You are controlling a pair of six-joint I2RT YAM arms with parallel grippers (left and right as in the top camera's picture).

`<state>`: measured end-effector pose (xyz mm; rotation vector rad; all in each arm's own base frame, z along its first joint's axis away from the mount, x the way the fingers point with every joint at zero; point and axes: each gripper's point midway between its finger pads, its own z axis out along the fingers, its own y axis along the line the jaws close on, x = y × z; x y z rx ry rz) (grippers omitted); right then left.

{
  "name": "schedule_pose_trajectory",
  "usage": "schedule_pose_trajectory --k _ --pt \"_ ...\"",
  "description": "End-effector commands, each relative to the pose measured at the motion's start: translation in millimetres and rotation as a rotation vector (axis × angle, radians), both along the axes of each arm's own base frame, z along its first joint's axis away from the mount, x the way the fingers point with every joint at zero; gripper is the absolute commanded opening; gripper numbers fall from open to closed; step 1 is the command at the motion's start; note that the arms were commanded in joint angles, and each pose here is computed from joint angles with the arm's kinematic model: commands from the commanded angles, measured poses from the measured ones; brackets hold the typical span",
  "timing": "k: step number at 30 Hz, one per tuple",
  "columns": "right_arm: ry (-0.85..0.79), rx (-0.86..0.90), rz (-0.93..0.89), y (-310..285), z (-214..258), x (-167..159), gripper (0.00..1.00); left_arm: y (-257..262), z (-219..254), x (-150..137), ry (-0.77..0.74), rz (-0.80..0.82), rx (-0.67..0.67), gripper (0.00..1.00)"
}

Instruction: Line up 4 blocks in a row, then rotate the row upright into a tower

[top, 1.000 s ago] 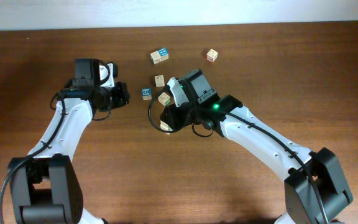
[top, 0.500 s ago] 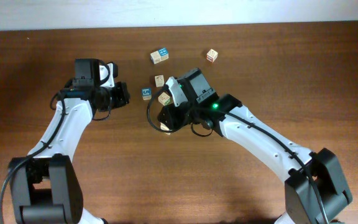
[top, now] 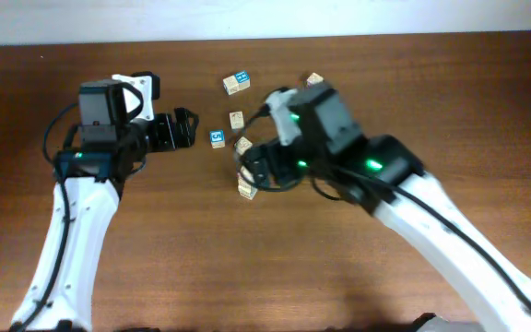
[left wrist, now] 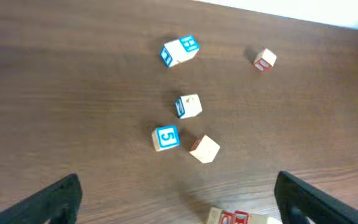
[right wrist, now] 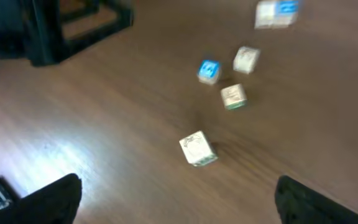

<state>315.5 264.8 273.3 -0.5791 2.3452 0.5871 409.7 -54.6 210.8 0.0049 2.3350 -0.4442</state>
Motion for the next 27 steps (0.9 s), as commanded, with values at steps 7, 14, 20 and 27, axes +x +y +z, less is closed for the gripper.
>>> schedule_pose_trajectory --k 7,14,20,27 --pt "-0.359 0.102 -0.185 -128 139 -109 0.99 12 7 -3 -0.007 0.039 0.054 0.99" --pt "-0.423 0.022 -0.328 -169 141 -115 0.99 12 7 -4 -0.007 0.039 0.054 0.99" --pt "-0.474 -0.021 -0.587 -216 138 -84 0.99 12 7 -4 -0.007 0.039 0.054 0.99" --pt "-0.712 0.059 -0.59 -240 79 -79 0.99 12 7 -4 -0.007 0.039 0.054 0.99"
